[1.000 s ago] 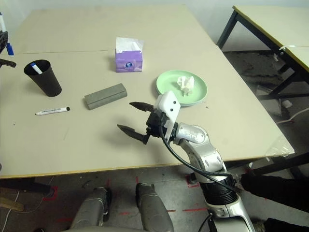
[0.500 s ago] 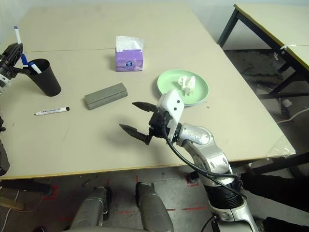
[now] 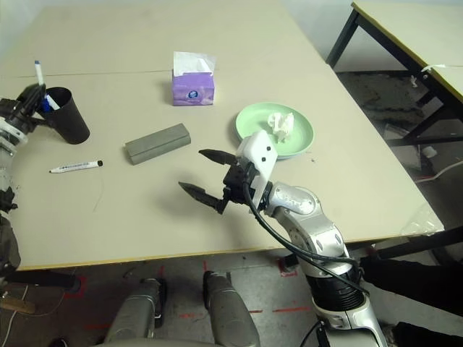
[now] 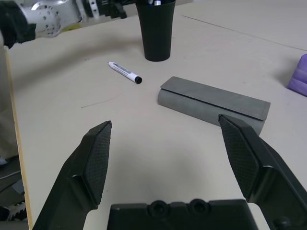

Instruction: Organize and tidy the items on the table.

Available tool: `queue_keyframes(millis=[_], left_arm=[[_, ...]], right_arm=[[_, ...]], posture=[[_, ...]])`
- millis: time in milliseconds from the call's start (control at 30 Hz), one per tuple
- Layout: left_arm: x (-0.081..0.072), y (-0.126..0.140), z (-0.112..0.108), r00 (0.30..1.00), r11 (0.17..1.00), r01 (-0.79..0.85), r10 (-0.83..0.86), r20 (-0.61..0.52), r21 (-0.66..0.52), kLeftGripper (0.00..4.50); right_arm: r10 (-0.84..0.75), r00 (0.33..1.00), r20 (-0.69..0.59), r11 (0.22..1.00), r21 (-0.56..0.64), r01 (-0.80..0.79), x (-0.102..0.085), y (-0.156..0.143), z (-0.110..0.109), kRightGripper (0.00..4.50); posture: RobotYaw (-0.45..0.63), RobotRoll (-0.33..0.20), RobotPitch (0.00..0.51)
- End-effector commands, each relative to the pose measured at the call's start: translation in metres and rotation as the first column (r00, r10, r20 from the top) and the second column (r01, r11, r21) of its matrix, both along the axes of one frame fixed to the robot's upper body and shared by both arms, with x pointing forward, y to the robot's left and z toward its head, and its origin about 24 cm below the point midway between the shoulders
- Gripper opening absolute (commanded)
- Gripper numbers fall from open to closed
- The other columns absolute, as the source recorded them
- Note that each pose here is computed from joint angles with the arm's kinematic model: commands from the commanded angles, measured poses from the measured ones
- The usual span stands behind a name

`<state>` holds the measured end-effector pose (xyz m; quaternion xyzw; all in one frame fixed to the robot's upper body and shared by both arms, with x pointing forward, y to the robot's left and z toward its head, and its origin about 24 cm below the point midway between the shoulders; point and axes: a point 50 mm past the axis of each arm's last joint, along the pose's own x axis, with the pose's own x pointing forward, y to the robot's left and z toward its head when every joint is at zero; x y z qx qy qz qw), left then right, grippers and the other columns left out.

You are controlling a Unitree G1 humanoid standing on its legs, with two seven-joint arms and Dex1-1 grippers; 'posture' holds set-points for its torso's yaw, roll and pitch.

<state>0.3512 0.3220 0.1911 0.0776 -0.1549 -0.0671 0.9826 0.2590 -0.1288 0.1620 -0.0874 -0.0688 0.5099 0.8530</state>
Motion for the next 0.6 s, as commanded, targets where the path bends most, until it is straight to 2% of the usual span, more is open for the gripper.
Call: queue_keyframes(millis=[33,300,467,600], left_arm=[[-0.005,0.003,0.002,1.0,1.0,-0.011,0.011,0.013,-0.013,1.62],[-0.009,0.006,0.008,1.0,1.0,-0.021,0.022,0.019,-0.018,4.47],[-0.012,0.006,0.018,1.0,1.0,0.019,-0.019,0.024,-0.004,4.47],[-0.023,0.016,0.033,0.998,0.998,0.051,-0.052,0.024,0.034,4.47]], right_arm=[[0.018,1.0,0.011,1.0,0.009,-0.018,-0.001,0.001,0.003,4.5],[0.037,0.999,0.012,0.999,0.011,-0.037,0.002,0.004,0.003,4.5],[0.047,0.999,0.018,0.999,0.012,-0.047,0.002,0.005,0.001,4.5],[0.109,0.993,0.04,0.994,-0.009,-0.109,-0.001,0.006,-0.002,4.5]], posture=[[-0.15,0.0,0.218],[-0.14,0.0,0.209],[-0.14,0.0,0.204],[-0.14,0.0,0.203]])
